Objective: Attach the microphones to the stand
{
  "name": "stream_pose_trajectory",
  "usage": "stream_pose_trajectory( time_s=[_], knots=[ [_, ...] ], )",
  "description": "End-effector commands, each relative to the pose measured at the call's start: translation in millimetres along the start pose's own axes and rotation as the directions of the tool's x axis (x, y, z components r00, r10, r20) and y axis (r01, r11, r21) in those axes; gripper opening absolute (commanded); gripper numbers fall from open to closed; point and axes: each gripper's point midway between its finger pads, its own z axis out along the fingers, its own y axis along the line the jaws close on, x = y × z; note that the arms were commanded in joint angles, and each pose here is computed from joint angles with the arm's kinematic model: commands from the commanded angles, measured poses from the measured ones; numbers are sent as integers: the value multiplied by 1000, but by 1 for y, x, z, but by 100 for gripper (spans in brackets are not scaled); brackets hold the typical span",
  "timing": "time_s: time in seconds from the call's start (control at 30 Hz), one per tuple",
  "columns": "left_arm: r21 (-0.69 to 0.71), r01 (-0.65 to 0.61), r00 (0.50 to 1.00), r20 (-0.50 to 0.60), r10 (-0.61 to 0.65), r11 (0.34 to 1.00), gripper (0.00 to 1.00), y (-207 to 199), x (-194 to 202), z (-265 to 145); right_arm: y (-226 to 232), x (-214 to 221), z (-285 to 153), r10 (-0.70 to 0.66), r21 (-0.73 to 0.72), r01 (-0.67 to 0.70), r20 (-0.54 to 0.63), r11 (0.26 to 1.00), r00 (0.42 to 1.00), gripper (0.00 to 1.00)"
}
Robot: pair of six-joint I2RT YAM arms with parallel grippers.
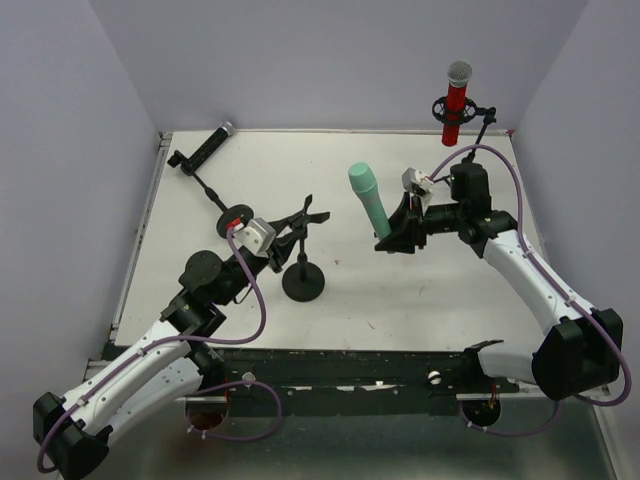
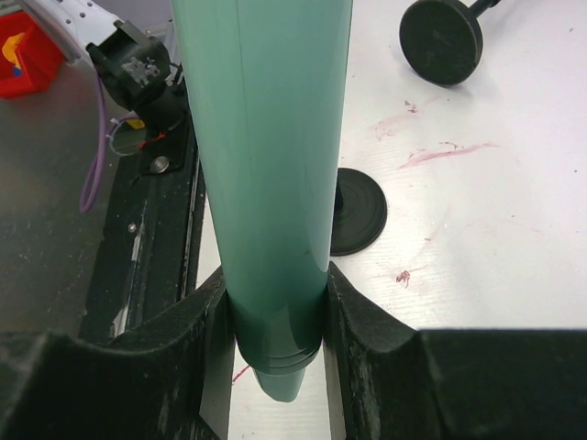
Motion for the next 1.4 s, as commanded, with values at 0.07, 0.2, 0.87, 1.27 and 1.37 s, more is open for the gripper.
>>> stream_pose_trajectory(
  time_s=[0.07,0.2,0.87,1.27,1.37],
  knots=[
    [22,-34,999,28,34,999,20,-1,-14,-2,-4,5,20,-75,-39,73,-40,997,996,7],
    [29,-35,999,16,35,999,19,-3,-10,-2,-17,-3,46,-128,-95,123,-50,988,990,7],
    [66,-15,1000,26,14,998,18,-10,-10,-3,-23,-6,121,-321,-335,325,71,884,945,8],
    [65,38,999,24,-40,997,18,-12,-6,-4,12,-24,128,-217,-449,249,122,858,968,8],
    [61,49,998,23,-50,997,18,-12,-5,-5,11,-26,130,-191,-442,227,125,868,974,9]
  ],
)
